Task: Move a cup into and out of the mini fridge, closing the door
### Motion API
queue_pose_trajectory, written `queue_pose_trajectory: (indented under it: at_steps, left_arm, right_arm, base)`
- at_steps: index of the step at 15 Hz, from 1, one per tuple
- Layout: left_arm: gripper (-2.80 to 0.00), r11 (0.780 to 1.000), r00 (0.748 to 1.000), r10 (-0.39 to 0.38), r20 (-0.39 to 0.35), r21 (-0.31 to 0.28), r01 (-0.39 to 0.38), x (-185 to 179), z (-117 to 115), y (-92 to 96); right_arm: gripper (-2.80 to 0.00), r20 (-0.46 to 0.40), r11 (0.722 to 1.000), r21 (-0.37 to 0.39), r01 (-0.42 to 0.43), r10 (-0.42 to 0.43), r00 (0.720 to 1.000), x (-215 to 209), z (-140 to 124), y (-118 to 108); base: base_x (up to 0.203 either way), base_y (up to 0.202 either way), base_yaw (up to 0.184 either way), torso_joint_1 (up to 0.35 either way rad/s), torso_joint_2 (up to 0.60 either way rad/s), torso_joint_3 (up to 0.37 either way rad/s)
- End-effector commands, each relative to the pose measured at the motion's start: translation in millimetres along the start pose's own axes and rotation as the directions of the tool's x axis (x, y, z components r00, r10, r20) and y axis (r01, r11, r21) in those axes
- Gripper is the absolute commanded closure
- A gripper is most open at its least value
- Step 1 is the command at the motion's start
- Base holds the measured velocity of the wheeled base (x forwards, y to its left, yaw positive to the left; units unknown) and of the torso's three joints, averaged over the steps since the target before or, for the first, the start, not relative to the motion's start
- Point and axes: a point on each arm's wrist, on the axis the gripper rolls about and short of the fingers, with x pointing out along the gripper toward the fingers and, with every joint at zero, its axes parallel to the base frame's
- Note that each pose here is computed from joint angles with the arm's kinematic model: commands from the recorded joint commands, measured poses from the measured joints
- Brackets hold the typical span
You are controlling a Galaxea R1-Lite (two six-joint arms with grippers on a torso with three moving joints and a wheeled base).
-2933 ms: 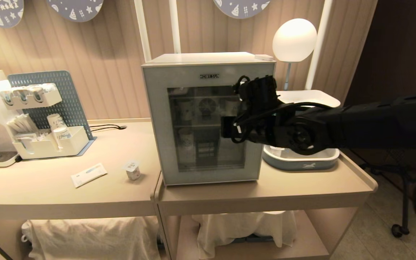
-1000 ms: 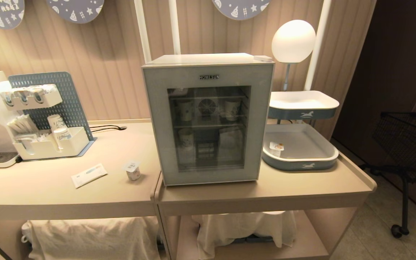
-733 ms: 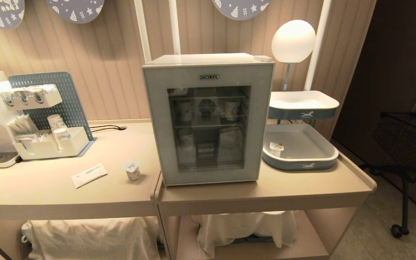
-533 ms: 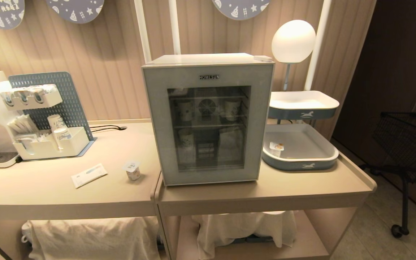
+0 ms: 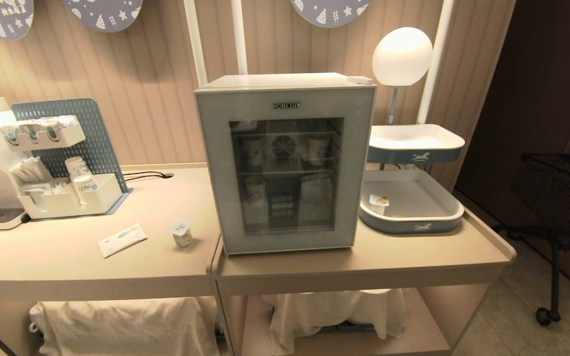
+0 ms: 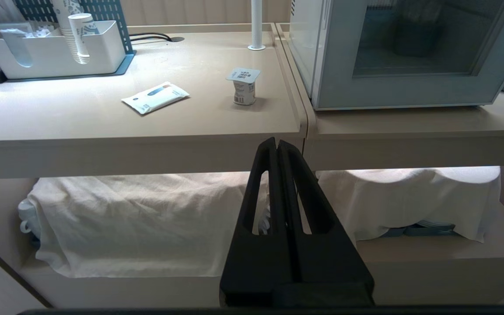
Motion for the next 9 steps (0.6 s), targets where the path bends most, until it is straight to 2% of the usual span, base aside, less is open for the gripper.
queue_pose_trajectory:
  at_steps: [1, 9]
  left_arm:
    - [0.00, 1.000, 1.000, 0.001, -0.002, -0.001, -0.001, 0.2, -0.3, 0.0]
    - [0.00, 1.000, 1.000, 0.000, -0.002, -0.001, 0.000, 0.2, -0.2, 0.0]
  right_arm:
    - [0.00, -0.002, 1.000, 0.001, 0.000, 0.000, 1.000, 0.1, 0.0, 0.0]
    - [0.00, -0.002, 1.000, 0.001, 0.000, 0.000, 1.000, 0.2, -0.3, 0.0]
  base:
    - [0.000, 0.000, 0.000, 0.000, 0.00, 0.000]
    - [0.000, 0.000, 0.000, 0.000, 0.00, 0.000]
